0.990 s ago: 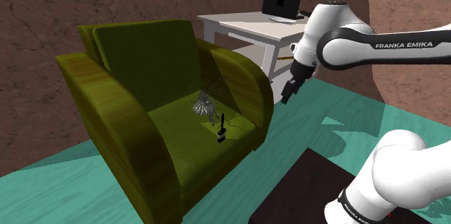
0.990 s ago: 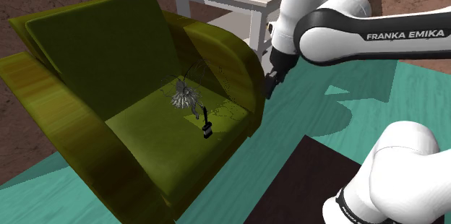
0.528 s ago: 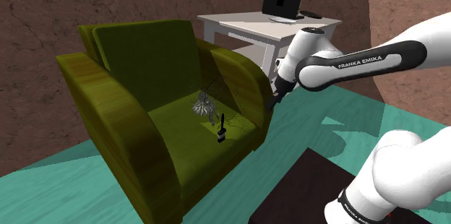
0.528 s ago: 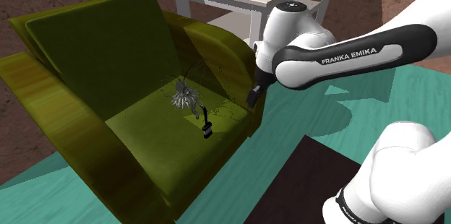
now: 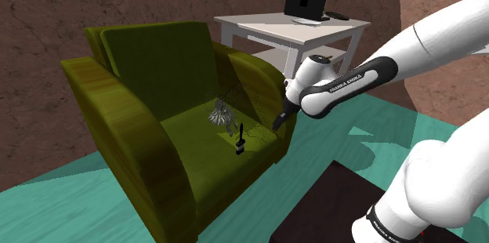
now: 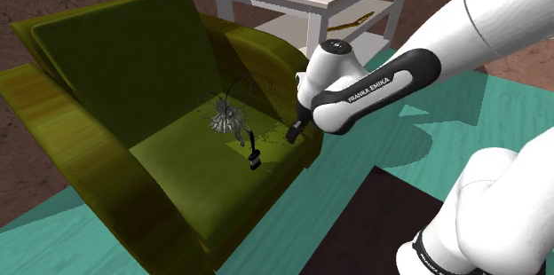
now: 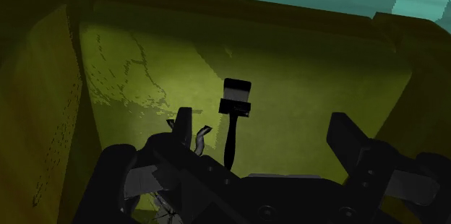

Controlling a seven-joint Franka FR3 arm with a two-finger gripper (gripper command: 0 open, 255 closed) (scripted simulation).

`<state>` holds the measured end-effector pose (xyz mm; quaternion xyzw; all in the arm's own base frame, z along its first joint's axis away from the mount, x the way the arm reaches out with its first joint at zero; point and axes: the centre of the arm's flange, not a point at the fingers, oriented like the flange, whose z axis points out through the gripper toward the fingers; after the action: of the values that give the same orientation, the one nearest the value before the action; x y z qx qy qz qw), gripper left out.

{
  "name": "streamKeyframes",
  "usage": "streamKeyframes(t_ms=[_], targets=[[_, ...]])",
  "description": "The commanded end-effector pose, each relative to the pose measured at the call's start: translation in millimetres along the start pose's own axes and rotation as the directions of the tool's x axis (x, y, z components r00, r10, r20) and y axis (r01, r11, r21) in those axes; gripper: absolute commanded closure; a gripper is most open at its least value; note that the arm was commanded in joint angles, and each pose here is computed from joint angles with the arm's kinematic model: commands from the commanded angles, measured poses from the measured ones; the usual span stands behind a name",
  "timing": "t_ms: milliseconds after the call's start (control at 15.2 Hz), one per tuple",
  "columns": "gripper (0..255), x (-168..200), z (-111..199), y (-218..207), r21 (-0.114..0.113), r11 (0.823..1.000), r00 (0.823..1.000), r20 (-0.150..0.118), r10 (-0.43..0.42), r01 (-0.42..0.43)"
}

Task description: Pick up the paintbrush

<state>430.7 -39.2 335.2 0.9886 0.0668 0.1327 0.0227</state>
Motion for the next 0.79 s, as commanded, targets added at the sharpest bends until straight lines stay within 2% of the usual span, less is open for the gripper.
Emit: streamKeyframes(t_ms=[0,726], targets=[[0,6.9,27.5,0.2,0.001,1.0,1.0,-0.023,-0.007,0.007],[0,58.5,156.9,1.4,0.015,0.999,0.991,-0.13,-0.044,0.046]])
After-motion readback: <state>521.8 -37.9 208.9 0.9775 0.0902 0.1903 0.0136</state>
